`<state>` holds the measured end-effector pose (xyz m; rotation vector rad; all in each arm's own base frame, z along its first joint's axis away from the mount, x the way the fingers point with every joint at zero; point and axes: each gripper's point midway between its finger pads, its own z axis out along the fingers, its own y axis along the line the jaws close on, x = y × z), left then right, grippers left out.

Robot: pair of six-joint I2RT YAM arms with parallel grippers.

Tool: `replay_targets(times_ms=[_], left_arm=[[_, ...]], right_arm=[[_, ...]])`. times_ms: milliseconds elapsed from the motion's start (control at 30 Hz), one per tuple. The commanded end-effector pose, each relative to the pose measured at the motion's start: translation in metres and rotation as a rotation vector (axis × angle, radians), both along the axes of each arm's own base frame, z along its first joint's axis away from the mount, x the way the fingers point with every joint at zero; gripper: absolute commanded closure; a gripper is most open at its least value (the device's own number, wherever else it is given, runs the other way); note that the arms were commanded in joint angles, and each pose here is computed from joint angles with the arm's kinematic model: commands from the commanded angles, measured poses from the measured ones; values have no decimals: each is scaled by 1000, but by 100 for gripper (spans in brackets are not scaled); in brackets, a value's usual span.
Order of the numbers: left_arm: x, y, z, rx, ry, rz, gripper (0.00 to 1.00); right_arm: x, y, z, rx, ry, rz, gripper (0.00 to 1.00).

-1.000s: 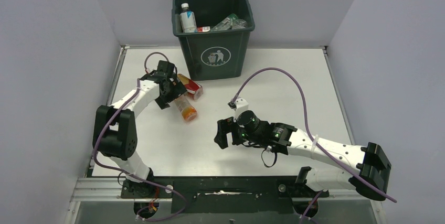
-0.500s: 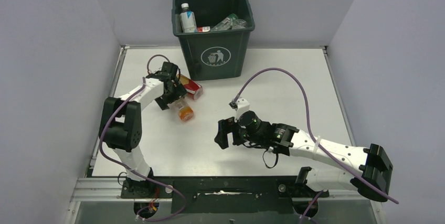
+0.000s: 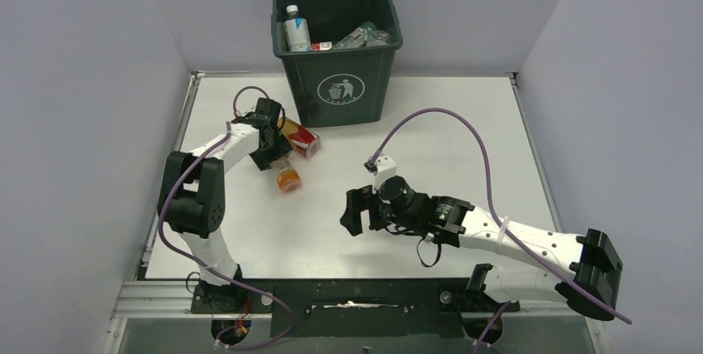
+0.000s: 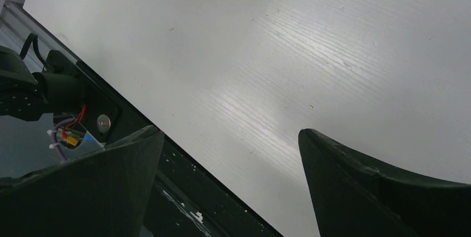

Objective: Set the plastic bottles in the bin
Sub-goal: Pick up the plastic bottle at the center of the board.

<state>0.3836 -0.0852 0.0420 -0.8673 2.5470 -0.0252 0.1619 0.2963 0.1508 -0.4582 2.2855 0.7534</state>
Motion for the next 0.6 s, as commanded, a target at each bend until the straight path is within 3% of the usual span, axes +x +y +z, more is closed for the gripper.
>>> replay_targets(times_ms=[0,233,567], left_arm=[[18,3,50,-11,-133,-6,47],[26,9,124,-35,-270,-10,47],[42,1,266,-161,-551,-50,47]], right_arm=[[4,5,16,54,-39,-12,2],[4,7,16,56,-38,-5,2],[4,9,18,53,-39,-2,2]])
